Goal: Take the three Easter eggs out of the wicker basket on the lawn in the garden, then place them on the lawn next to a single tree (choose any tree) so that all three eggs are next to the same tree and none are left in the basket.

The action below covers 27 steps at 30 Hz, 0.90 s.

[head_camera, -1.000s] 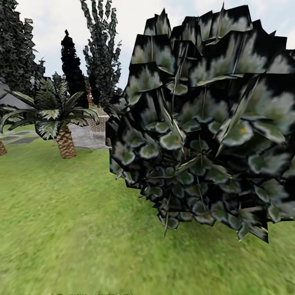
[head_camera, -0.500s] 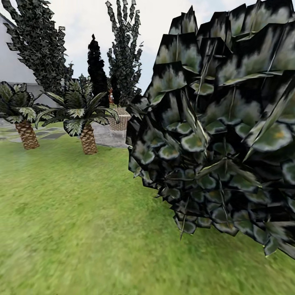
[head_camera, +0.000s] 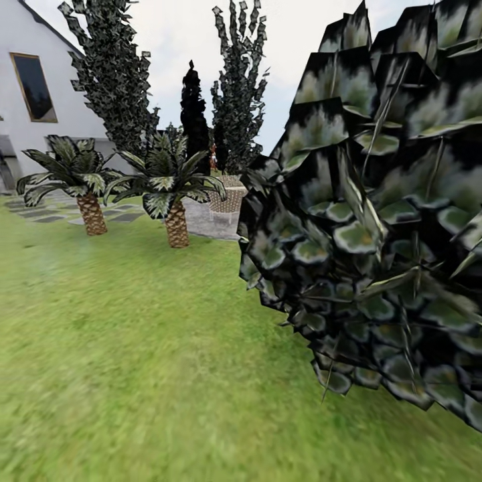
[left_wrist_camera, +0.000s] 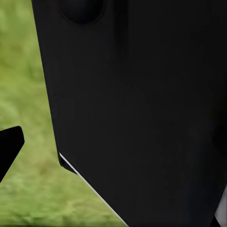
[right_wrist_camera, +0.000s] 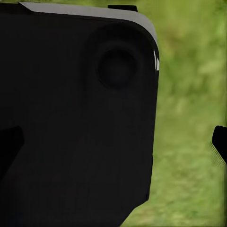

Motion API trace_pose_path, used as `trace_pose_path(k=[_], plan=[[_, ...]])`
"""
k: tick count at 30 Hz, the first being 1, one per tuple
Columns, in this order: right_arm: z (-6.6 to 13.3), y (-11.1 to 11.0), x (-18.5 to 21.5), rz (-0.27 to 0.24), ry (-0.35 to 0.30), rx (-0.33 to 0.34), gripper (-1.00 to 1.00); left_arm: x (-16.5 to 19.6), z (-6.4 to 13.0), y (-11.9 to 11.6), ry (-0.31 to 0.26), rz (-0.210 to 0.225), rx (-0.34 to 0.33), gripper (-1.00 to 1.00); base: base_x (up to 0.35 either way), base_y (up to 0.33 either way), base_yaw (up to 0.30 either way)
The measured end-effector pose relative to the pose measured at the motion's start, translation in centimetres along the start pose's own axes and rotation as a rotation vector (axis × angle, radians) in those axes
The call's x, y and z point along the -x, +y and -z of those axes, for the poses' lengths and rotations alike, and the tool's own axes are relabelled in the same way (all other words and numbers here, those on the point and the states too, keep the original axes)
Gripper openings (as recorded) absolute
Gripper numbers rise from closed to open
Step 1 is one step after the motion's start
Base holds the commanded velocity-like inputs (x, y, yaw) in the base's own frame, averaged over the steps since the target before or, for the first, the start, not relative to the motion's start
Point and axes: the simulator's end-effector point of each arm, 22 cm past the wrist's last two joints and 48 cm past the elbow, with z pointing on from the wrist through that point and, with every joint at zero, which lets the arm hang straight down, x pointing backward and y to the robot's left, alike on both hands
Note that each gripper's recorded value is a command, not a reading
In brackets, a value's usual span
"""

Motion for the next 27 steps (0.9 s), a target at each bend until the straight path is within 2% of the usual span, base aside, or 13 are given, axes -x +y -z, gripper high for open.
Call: trace_pose_path(k=[27], plan=[[0.0,-0.37,0.18,0.0,-0.009,-0.017,1.0,0.01,0.0,-0.12,0.0,0.0,-0.002,1.0,0.0,0.0,0.3]])
